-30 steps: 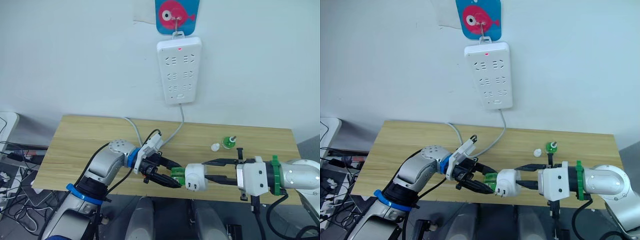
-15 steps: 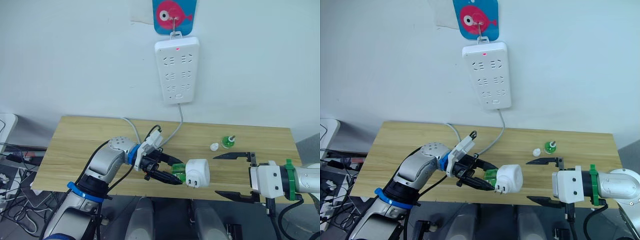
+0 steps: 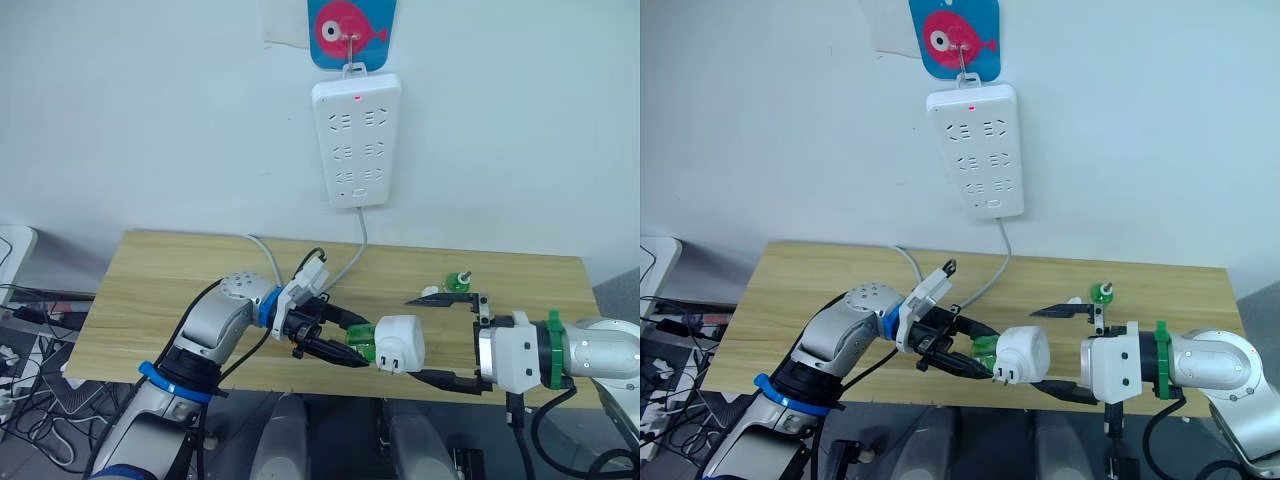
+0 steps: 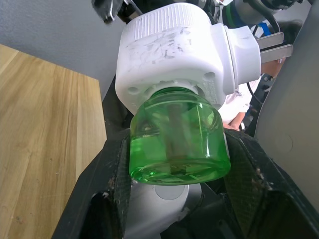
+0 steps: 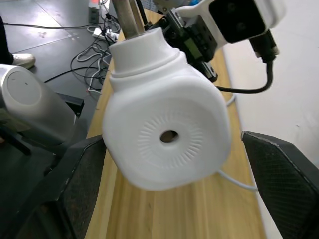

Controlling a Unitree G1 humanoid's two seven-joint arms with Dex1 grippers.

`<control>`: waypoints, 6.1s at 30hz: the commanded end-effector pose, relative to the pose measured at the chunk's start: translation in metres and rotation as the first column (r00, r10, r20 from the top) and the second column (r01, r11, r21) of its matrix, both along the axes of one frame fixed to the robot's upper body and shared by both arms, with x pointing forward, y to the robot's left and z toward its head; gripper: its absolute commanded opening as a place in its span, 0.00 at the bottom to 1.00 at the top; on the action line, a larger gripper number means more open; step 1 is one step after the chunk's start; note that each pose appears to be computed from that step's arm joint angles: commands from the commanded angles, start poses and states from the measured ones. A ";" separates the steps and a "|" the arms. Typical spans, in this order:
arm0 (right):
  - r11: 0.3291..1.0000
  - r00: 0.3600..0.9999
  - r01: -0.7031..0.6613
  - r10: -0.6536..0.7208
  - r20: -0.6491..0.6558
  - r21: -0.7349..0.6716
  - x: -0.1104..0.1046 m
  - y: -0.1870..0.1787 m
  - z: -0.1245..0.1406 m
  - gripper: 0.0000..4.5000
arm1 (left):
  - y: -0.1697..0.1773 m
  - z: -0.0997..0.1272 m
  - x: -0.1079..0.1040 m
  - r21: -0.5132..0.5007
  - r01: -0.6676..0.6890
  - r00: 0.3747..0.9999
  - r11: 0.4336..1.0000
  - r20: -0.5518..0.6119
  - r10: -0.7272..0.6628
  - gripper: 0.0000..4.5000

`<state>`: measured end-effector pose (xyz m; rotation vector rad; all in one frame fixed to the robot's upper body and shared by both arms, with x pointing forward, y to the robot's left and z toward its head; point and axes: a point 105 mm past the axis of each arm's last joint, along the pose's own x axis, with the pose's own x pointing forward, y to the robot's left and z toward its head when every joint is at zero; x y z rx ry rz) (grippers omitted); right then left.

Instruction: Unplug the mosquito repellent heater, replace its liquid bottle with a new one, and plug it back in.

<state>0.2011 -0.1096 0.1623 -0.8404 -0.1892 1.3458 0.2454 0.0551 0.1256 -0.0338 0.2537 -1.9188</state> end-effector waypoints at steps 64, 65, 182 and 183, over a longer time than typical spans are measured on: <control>0.450 0.026 0.888 -0.256 -0.966 -0.096 0.031 -0.034 -0.017 0.67 | -0.044 0.005 0.033 -0.097 -0.147 0.511 0.984 0.844 0.159 1.00; 0.449 0.029 0.889 -0.252 -0.967 -0.091 0.031 -0.032 -0.016 0.67 | -0.047 0.006 0.034 -0.099 -0.153 0.501 0.983 0.850 0.163 1.00; 0.259 0.611 0.766 -0.575 -0.543 0.588 0.043 -0.001 0.069 0.65 | 0.050 0.098 0.085 -0.349 -0.585 0.703 0.732 0.233 0.672 1.00; 0.274 0.623 0.758 -0.574 -0.532 0.592 0.043 0.001 0.071 0.65 | 0.053 0.103 0.092 -0.366 -0.599 0.676 0.712 0.246 0.695 1.00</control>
